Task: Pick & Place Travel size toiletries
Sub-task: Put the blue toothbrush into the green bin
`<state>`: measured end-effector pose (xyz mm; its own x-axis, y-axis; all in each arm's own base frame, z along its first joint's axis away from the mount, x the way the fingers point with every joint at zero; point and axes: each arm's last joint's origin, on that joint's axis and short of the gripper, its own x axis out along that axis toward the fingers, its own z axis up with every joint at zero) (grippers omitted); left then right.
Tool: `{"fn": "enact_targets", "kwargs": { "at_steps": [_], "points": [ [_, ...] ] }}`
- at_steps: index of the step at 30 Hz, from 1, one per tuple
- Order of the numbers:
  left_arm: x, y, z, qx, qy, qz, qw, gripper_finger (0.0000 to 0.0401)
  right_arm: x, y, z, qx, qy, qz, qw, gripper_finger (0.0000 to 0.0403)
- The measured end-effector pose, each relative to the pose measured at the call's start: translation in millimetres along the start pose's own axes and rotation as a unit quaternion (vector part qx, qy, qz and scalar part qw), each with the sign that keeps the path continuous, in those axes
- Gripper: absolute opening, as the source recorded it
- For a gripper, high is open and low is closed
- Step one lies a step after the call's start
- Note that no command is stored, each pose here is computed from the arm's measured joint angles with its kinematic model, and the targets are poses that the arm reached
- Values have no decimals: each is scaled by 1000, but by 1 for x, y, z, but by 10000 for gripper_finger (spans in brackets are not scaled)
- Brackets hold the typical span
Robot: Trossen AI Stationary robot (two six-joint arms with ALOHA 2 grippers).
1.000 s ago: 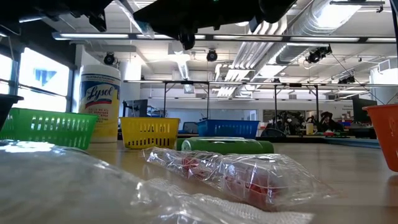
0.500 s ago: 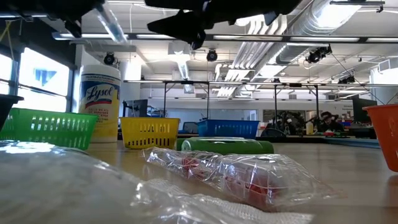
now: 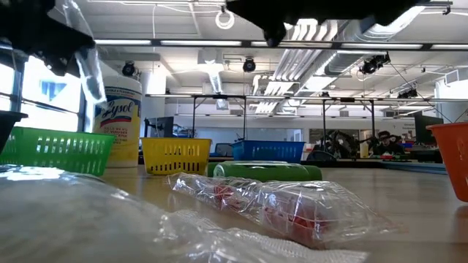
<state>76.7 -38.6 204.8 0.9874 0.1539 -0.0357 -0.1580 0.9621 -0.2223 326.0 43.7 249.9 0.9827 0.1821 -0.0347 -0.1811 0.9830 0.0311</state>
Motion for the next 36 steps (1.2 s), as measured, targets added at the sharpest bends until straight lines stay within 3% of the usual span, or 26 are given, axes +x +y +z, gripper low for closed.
{"fn": "enact_targets", "kwargs": {
  "at_steps": [6,10,18,29,32,36],
  "points": [
    [-4,-6,-20,-23,22,-19,999,14,-29,17,-11,-10,4,-1,1000,64],
    [-6,-7,-34,-14,26,-5,1000,13,-35,29,-21,-24,-7,-1,1000,12],
    [-4,-9,-45,7,30,29,999,13,-36,32,-21,-30,-18,-8,999,3],
    [1,-13,-62,-43,56,66,995,14,-36,33,-21,-27,-18,-2,999,3],
    [2,-14,-66,-39,65,72,995,32,-36,33,-21,-27,-18,5,999,3],
    [3,-16,-67,-20,75,71,994,87,-36,34,-21,-27,-17,11,999,3]
  ]
}}
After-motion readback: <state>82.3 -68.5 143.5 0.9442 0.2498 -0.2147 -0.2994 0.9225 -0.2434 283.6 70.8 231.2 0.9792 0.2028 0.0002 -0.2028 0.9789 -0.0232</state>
